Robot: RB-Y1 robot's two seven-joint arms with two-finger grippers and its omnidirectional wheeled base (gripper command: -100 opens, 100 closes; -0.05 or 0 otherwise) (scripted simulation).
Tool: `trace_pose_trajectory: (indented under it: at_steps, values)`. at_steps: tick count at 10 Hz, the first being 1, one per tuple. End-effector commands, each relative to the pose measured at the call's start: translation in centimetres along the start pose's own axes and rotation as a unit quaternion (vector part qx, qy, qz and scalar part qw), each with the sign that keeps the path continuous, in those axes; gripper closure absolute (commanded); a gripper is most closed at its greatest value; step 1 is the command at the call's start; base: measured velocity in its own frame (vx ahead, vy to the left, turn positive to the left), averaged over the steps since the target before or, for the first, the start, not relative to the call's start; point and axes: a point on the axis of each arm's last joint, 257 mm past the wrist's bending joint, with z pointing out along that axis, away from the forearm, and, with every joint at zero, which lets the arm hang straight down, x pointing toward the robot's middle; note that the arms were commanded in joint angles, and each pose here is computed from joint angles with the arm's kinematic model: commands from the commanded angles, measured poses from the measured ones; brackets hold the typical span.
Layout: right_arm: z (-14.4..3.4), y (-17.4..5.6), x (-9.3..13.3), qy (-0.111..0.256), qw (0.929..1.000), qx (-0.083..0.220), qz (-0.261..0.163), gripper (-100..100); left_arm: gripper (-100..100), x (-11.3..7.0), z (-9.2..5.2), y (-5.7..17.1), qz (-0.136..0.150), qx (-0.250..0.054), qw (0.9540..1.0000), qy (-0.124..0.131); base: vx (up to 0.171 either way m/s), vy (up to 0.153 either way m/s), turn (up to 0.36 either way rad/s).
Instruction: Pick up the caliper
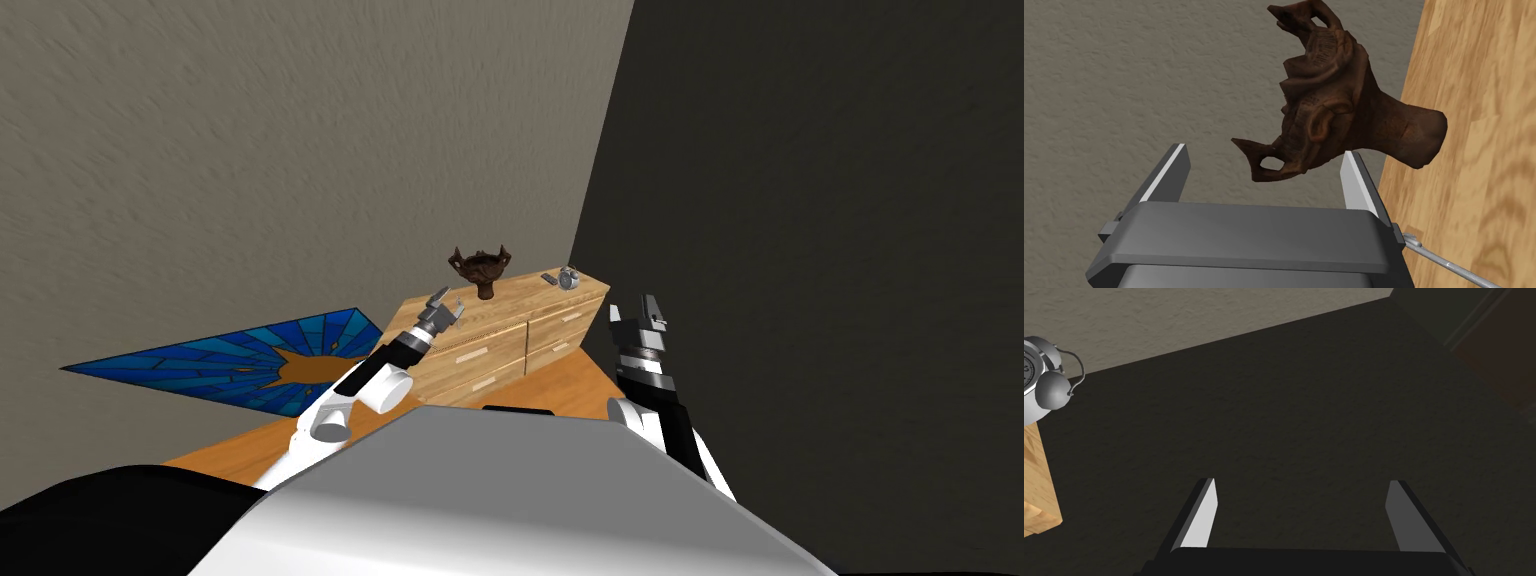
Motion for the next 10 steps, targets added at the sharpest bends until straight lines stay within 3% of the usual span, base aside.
trace_pose_trajectory:
  at_steps: [1,2,3,4,5,6,7,8,9,10]
  values:
    - [0.0,0.0,0.0,0.000,1.0000,0.000,0.000,0,-100,-0.7,-0.1,1.7,-0.002,-0.037,0.9993,-0.001,-0.041,0.044,-0.157]
    - [0.0,0.0,0.0,0.000,1.0000,0.000,0.000,0,-100,-0.7,-0.1,1.8,0.004,-0.041,0.9991,0.003,-0.031,0.042,-0.078]
    - [0.0,0.0,0.0,0.000,1.0000,0.000,0.000,0,-100,-1.4,-0.3,3.2,0.004,-0.073,0.9973,0.001,-0.040,0.047,-0.144]
    - [0.0,0.0,0.0,0.000,1.0000,0.000,0.000,0,-100,-1.4,-0.3,3.3,0.008,-0.077,0.9970,0.003,-0.034,0.037,-0.085]
    - [0.0,0.0,0.0,0.000,1.0000,0.000,0.000,0,-100,-2.2,-0.6,4.8,0.008,-0.109,0.9940,-0.001,-0.021,0.036,-0.186]
    - [0.0,0.0,0.0,0.000,1.0000,0.000,0.000,0,-100,-2.3,-0.6,4.8,0.015,-0.113,0.9934,0.001,-0.021,0.037,-0.104]
    - [0.0,0.0,0.0,0.000,1.0000,0.000,0.000,0,-100,-3.2,-1.0,6.3,0.016,-0.146,0.9891,-0.004,-0.035,0.039,-0.185]
    - [0.0,0.0,0.0,0.000,1.0000,0.000,0.000,0,-100,-3.2,-1.1,6.3,0.023,-0.150,0.9884,-0.002,-0.033,0.038,-0.103]
    - [0.0,0.0,0.0,0.000,1.0000,0.000,0.000,0,-100,-4.3,-1.7,7.8,0.027,-0.184,0.9825,-0.008,-0.026,0.038,-0.173]
    - [0.0,0.0,0.0,0.000,1.0000,0.000,0.000,0,-100,-4.3,-1.7,7.8,0.033,-0.187,0.9818,-0.006,-0.022,0.039,-0.108]
